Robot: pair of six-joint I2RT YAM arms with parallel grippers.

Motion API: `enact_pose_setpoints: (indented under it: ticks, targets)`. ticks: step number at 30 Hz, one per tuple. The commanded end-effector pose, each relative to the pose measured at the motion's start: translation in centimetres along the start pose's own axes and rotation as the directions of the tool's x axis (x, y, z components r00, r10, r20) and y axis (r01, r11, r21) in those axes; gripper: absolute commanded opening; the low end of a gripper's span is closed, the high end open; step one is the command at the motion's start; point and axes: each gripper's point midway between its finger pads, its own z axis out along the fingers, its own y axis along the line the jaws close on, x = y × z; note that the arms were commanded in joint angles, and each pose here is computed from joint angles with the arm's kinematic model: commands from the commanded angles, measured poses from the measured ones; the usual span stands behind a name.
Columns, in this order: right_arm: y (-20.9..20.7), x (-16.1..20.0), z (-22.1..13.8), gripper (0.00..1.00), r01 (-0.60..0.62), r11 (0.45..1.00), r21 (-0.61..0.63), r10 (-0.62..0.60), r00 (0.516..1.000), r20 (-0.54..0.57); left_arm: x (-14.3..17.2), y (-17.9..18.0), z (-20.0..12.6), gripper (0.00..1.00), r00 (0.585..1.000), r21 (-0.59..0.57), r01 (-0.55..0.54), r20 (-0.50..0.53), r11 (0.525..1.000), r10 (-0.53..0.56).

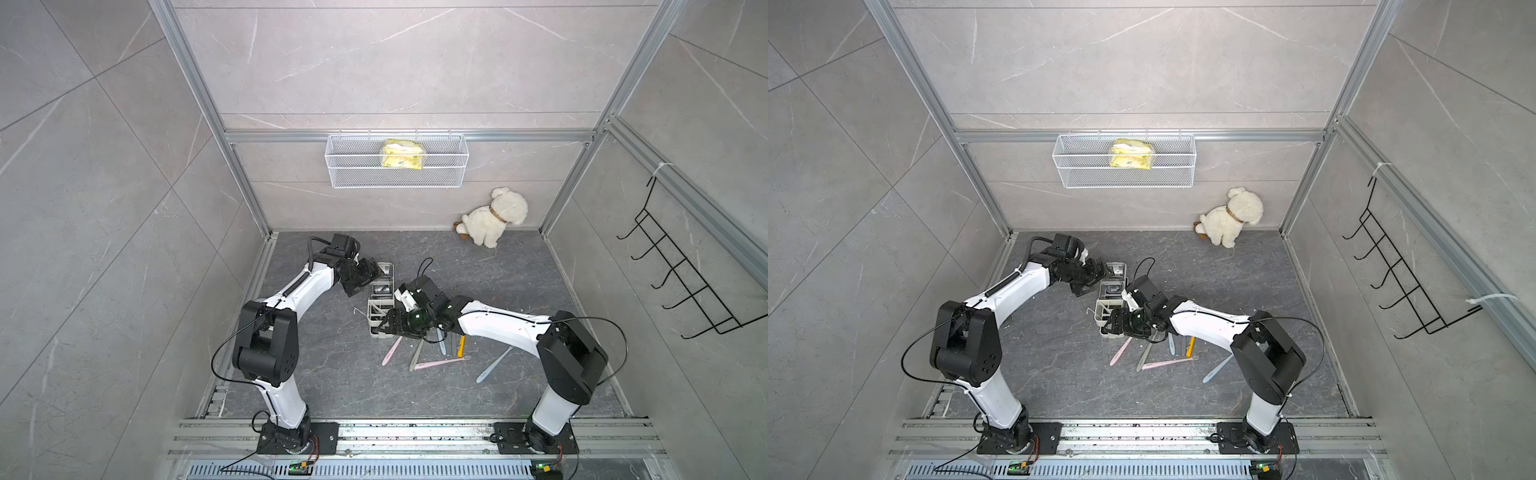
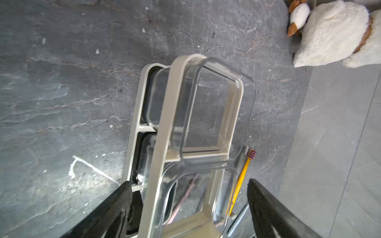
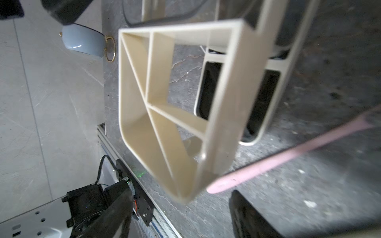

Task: Place the toothbrush into the toothbrush holder
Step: Move the toothbrush holder to the center of the board, then pick up the toothbrush from the center of the board.

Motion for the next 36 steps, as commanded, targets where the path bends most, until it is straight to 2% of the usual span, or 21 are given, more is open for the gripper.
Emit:
enact_pose_setpoints:
  ticks: [1, 4, 8, 12, 16, 21, 24, 30, 33, 36]
  targets:
    - [-1.0, 1.7, -4.2, 0.77, 0.009, 0.997, 0.075, -0.013, 0.998, 0.055, 0.2, 0.0, -4.8, 0.89, 0.995, -0.063, -0.030, 0.094, 0.998, 0.036]
    - [-2.5, 5.0, -5.3, 0.77, 0.012, 0.989, 0.150, -0.023, 0.997, 0.069, 1.8, 0.7, -7.9, 0.89, 0.986, -0.125, -0.056, 0.148, 0.991, 0.075]
    - [-5.4, 7.6, -5.5, 0.81, 0.047, 0.936, 0.348, -0.064, 0.997, 0.039, 5.6, 0.9, -10.7, 0.89, 0.975, -0.199, -0.116, 0.165, 0.973, 0.150]
    - [-7.7, 7.0, -5.9, 0.78, 0.074, 0.860, 0.505, -0.097, 0.995, 0.019, 10.3, 1.0, -12.0, 0.88, 0.962, -0.234, -0.174, 0.166, 0.957, 0.215]
    - [-8.9, 5.4, -4.2, 0.73, 0.121, 0.781, 0.613, -0.130, 0.991, -0.030, 14.2, 1.5, -12.3, 0.83, 0.957, -0.242, -0.197, 0.164, 0.950, 0.240]
    - [-9.5, 3.2, -1.7, 0.68, 0.155, 0.707, 0.690, -0.148, 0.987, -0.071, 16.4, 1.8, -12.0, 0.81, 0.951, -0.269, -0.231, 0.140, 0.935, 0.276]
    - [-10.8, 3.3, -1.2, 0.68, 0.178, 0.648, 0.740, -0.132, 0.984, -0.121, 17.0, 1.5, -11.7, 0.80, 0.947, -0.278, -0.248, 0.132, 0.928, 0.292]
    - [-11.8, 4.1, -1.3, 0.66, 0.156, 0.663, 0.732, -0.127, 0.987, -0.096, 16.9, 1.1, -12.1, 0.80, 0.941, -0.273, -0.257, 0.150, 0.927, 0.305]
    - [-11.2, 4.1, -2.2, 0.65, 0.127, 0.715, 0.688, -0.138, 0.990, -0.040, 16.8, 1.2, -12.4, 0.79, 0.939, -0.269, -0.254, 0.161, 0.929, 0.304]
    - [-11.5, 4.4, -1.8, 0.64, 0.104, 0.755, 0.647, -0.102, 0.994, -0.040, 16.7, 1.3, -12.5, 0.79, 0.938, -0.273, -0.250, 0.170, 0.929, 0.303]
